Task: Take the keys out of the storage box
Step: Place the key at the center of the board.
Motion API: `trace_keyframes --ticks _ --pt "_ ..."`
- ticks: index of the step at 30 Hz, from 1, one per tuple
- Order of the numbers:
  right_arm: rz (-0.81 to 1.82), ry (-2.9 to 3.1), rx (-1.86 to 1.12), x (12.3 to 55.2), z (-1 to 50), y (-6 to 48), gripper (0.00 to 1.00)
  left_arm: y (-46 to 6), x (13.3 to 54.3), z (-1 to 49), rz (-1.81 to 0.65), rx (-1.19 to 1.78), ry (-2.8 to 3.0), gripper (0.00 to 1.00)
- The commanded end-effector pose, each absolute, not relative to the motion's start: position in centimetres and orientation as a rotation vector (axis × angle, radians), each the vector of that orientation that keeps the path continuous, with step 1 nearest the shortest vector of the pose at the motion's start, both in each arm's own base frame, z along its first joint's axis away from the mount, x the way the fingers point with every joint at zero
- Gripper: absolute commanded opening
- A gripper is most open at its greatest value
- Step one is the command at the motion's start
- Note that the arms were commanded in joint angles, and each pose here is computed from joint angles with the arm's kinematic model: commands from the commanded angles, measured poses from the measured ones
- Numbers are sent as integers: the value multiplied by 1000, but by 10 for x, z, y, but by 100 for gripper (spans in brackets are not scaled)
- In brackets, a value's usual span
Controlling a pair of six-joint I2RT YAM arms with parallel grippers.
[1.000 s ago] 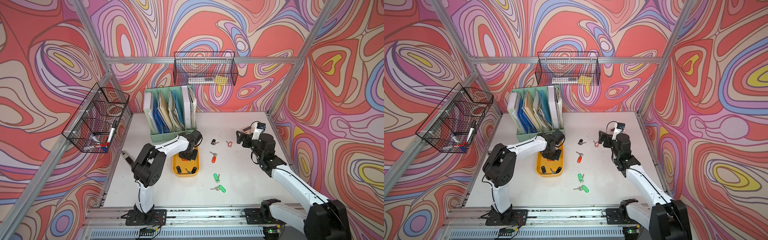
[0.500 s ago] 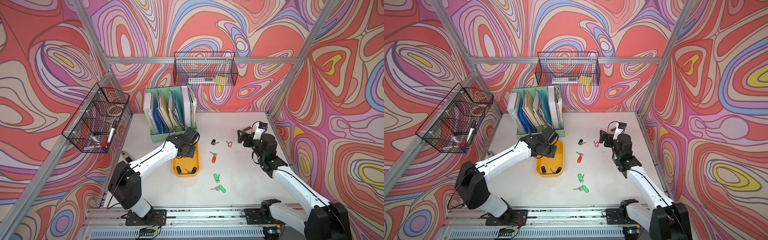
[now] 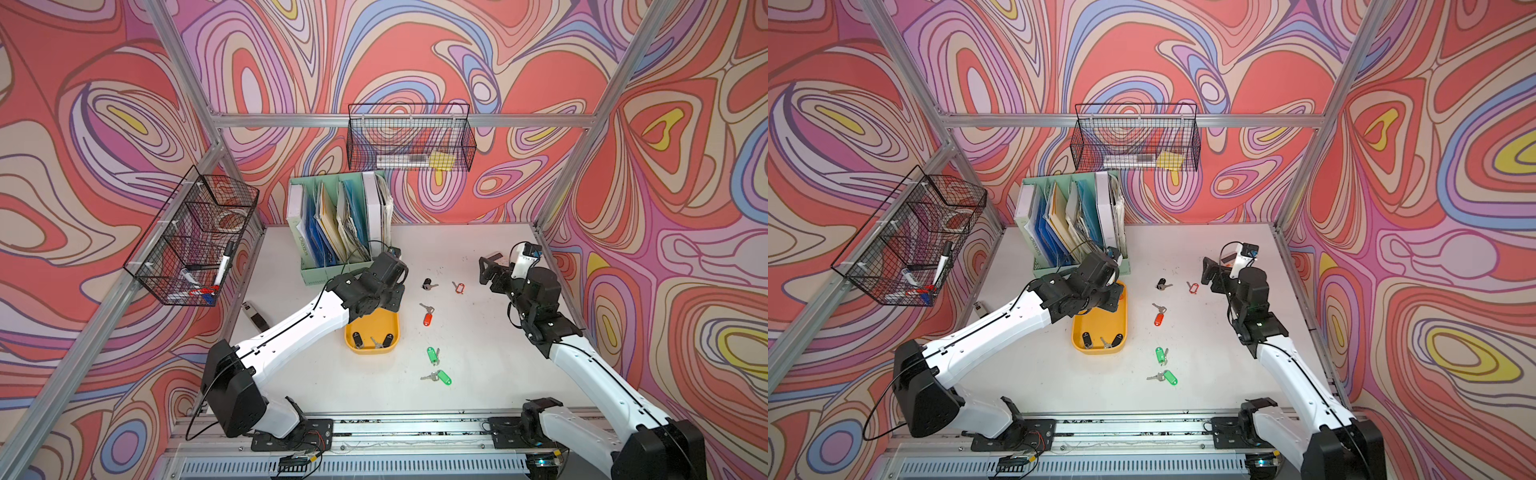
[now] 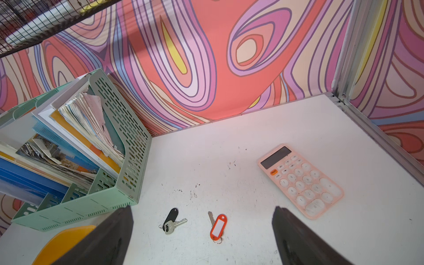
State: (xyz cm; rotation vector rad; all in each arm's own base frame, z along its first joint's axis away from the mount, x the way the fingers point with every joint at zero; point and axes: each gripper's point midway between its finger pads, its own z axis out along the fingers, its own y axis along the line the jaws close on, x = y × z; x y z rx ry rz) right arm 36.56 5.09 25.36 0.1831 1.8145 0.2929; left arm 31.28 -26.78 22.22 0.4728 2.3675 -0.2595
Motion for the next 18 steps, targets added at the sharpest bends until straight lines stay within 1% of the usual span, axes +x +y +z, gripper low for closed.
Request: trace_keyframes --ticks 1,11,18 --pt "284 1785 224 360 268 43 98 -311 322 228 -380 544 2307 0" --pt "238 1772 244 346 276 33 98 -423 331 170 -688 733 2387 0" --pt "246 1751 240 343 283 34 98 -464 339 117 -805 778 2471 0"
